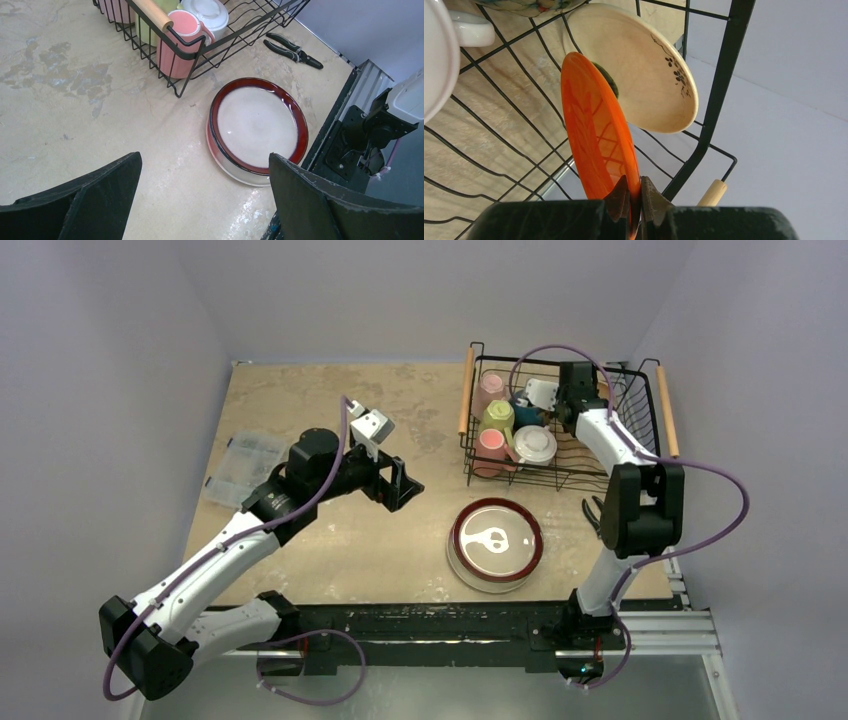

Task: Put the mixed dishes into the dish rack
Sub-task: Insert the plate into the dish rack.

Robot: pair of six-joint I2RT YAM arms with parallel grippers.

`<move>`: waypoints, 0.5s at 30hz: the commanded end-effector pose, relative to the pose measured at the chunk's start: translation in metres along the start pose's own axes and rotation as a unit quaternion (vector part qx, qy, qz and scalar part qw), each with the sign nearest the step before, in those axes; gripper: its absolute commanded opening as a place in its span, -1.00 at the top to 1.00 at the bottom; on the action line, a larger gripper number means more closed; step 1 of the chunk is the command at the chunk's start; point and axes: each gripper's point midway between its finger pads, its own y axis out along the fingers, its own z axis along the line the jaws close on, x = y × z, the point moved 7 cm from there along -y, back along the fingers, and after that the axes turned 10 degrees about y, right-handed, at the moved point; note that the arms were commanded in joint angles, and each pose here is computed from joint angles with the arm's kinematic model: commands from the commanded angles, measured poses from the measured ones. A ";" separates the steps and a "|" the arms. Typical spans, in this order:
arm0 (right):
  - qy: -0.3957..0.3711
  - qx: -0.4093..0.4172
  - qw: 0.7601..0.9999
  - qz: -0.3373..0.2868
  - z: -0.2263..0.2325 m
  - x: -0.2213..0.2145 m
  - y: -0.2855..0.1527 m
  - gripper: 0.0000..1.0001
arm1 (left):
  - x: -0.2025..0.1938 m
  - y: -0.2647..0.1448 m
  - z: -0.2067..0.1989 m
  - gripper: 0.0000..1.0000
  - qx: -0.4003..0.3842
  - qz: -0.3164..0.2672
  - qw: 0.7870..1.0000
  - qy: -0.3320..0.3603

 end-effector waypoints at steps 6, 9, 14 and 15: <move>-0.022 -0.016 1.000 0.007 -0.003 0.000 0.010 1.00 | 0.021 -0.004 -0.002 -0.95 0.001 -0.029 0.999 0.018; -0.017 -0.012 1.000 -0.006 0.001 0.003 0.015 0.96 | 0.021 -0.004 -0.002 -0.95 -0.001 -0.029 0.999 0.018; -0.002 -0.014 1.000 -0.005 0.004 0.005 0.023 0.90 | 0.021 -0.004 -0.002 -0.96 0.000 -0.029 0.999 0.018; -0.001 -0.014 1.000 -0.002 0.004 0.006 0.026 0.89 | 0.021 -0.004 -0.002 -0.95 0.000 -0.029 0.999 0.018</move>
